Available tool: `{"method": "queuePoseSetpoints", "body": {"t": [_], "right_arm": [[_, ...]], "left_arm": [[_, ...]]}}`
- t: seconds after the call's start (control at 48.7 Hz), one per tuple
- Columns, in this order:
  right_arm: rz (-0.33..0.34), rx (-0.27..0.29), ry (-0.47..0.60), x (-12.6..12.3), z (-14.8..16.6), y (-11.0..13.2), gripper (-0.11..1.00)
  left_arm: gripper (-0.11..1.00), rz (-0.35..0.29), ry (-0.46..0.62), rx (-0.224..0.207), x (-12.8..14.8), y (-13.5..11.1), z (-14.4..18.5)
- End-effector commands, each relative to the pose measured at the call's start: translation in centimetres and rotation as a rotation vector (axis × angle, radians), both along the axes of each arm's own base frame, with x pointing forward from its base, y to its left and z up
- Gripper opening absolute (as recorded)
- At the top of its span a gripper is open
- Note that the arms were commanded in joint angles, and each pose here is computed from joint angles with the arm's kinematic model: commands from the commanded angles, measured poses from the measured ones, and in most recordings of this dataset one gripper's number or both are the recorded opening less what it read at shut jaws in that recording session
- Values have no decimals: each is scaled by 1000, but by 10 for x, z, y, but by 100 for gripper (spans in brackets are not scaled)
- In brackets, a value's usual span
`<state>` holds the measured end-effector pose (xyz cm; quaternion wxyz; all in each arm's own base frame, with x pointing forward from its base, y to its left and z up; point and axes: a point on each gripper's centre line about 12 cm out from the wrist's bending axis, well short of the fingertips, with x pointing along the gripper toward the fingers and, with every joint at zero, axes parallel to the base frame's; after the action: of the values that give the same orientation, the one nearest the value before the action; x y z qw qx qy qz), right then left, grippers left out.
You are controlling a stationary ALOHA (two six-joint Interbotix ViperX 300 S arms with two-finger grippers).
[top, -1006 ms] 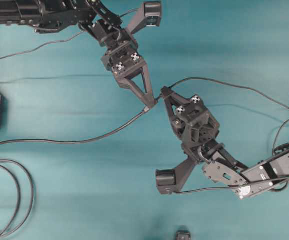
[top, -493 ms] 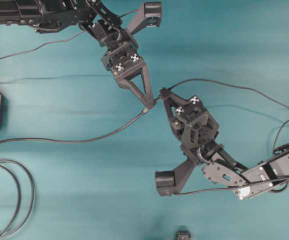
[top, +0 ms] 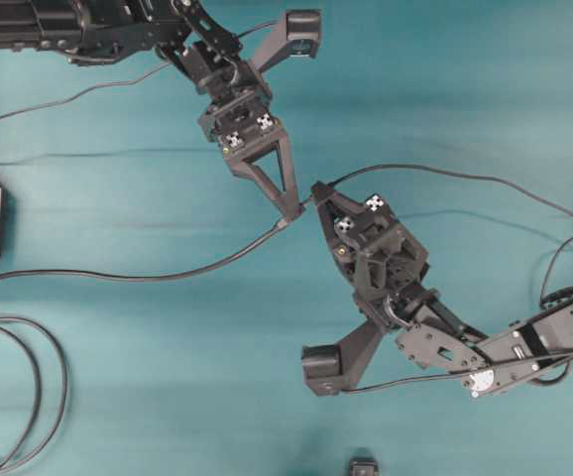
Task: Insert the USB using both arms.
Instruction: 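Push the USB-A plug into the socket with the right gripper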
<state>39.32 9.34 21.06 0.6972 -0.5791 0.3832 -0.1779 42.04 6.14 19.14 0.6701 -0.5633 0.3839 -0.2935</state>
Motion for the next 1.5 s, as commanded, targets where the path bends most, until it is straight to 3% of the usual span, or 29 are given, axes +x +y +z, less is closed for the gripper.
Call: {"method": "queuePoseSetpoints", "body": {"t": [0.0, 0.472, 0.616, 0.8, 1.478], "right_arm": [[73, 44, -56, 6, 21, 21, 18], [100, 45, -41, 6, 21, 26, 18], [84, 49, -33, 4, 19, 24, 18], [69, 38, -34, 3, 20, 23, 18], [85, 52, -35, 5, 20, 24, 18]], "left_arm": [[29, 38, -40, 18, 4, 13, 14], [29, 15, -38, 24, 1, 12, 14], [29, -11, -33, 48, -3, 10, 16], [29, -35, -44, 42, -5, 6, 21], [29, -60, -65, 63, 10, -4, 21]]}}
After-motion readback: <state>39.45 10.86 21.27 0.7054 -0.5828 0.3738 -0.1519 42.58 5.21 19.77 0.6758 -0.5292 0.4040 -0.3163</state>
